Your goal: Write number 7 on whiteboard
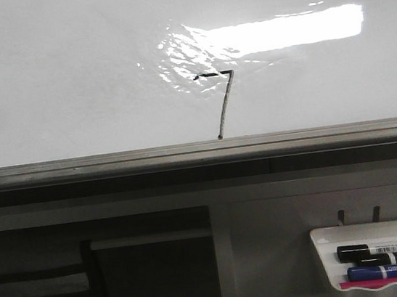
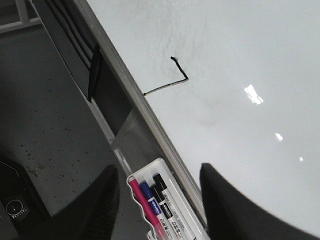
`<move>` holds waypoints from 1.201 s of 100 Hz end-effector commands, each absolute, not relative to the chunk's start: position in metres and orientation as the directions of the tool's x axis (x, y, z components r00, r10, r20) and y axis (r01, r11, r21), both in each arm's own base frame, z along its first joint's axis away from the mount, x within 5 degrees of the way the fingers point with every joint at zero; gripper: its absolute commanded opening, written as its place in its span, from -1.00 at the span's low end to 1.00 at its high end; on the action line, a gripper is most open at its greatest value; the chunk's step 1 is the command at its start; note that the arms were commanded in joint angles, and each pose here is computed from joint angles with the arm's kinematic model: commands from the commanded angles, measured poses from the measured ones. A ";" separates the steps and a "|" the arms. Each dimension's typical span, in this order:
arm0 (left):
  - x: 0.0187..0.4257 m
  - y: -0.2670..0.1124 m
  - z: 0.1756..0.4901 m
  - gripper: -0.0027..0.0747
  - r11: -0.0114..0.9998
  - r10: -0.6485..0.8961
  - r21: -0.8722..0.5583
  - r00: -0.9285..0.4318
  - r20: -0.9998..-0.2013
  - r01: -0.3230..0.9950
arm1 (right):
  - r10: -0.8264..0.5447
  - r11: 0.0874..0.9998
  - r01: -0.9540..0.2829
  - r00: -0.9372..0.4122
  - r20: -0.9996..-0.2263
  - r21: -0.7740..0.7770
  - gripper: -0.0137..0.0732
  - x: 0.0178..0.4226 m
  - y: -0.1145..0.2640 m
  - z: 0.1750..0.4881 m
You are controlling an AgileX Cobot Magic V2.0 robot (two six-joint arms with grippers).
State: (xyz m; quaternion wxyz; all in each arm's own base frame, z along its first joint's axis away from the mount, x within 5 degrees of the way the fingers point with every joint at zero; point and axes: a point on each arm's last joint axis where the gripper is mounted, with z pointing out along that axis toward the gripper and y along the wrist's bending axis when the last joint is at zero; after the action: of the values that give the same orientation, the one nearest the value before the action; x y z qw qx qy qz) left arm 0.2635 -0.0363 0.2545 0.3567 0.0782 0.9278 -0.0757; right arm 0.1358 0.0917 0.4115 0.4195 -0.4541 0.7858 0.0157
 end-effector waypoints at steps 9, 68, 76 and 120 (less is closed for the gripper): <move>0.268 -0.035 0.271 0.00 0.980 0.051 -0.092 -0.672 -0.739 0.176 | -0.674 0.606 -0.692 -0.185 -0.715 -0.393 0.08 0.137 0.090 0.424; 0.160 -0.030 0.368 0.01 0.965 0.065 -0.038 -0.376 -0.924 0.258 | -0.225 0.973 -0.161 -0.510 -0.830 -0.165 0.08 0.143 0.026 0.370; 0.140 -0.027 0.365 0.01 0.968 0.066 -0.017 -0.320 -0.945 0.250 | -0.120 0.992 -0.103 -0.487 -0.865 -0.079 0.08 0.135 0.019 0.357; 0.097 -0.018 0.301 0.01 0.981 0.042 -0.003 -0.227 -0.973 0.195 | -0.020 0.992 -0.127 -0.326 -0.945 0.023 0.08 0.101 0.015 0.328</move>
State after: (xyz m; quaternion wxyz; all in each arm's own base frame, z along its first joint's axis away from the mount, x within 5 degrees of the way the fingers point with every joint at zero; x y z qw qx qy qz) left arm 0.0940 -0.0202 0.2916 0.5796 0.0935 0.8070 -0.0641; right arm 0.0994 0.0154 0.3138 0.5337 -0.0400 0.8434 0.0475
